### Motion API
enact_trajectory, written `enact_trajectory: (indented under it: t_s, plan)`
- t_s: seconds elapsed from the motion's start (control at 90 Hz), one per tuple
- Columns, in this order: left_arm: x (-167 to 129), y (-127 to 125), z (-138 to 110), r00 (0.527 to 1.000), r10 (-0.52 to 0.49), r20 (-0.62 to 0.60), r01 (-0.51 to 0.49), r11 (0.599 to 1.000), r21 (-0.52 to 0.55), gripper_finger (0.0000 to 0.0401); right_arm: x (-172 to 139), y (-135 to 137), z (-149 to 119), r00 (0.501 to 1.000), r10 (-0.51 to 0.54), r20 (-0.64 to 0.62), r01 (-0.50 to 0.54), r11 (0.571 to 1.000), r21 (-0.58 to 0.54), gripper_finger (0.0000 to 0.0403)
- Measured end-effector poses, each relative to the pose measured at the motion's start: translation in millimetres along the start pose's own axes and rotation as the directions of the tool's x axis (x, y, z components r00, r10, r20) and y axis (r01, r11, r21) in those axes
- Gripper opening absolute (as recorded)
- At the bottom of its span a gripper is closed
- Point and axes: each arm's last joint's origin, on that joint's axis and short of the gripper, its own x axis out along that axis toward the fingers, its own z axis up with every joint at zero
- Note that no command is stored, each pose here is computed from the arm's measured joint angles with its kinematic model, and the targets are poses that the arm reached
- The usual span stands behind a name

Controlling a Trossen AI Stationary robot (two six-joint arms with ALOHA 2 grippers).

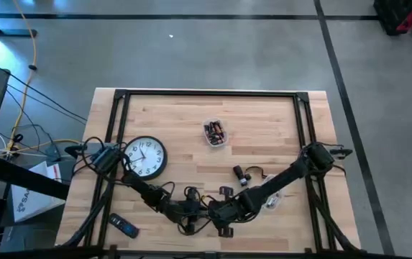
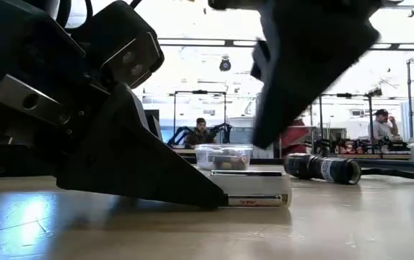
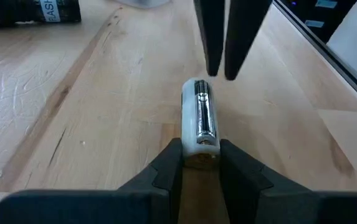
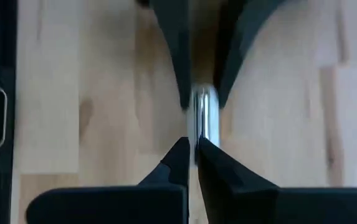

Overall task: Insert battery
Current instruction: Insert the silver battery into the battery holder

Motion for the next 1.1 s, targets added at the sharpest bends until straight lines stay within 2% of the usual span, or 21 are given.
enact_trajectory:
  t_s: [0.111,0.433,0.744,0.922,1.1]
  plan:
    - [0.0,0.0,0.0,1.000,-0.001,0.000,0.001,1.000,0.000,0.0065,4.5,0.5,0.6,0.998,0.006,0.063,-0.006,1.000,-0.006,0.0000]
    - [-0.1,-0.2,-0.1,1.000,-0.002,-0.001,0.002,1.000,0.000,0.0065,17.6,-4.9,-6.6,0.993,0.007,0.116,-0.008,1.000,0.000,0.0000]
    - [0.0,-0.1,-0.1,1.000,-0.001,-0.001,0.001,1.000,0.002,0.0065,25.9,-9.6,-17.6,0.993,0.027,0.112,-0.031,0.999,0.031,0.0000]
    - [0.0,-0.1,-0.1,1.000,-0.002,-0.001,0.002,1.000,0.002,0.0065,25.1,-9.9,-16.5,0.994,0.037,0.107,-0.041,0.998,0.037,0.0000]
    - [0.0,-0.1,-0.1,1.000,-0.002,-0.002,0.002,1.000,0.001,0.0065,16.1,-5.0,-4.0,0.991,0.039,0.128,-0.038,0.999,-0.009,0.0000]
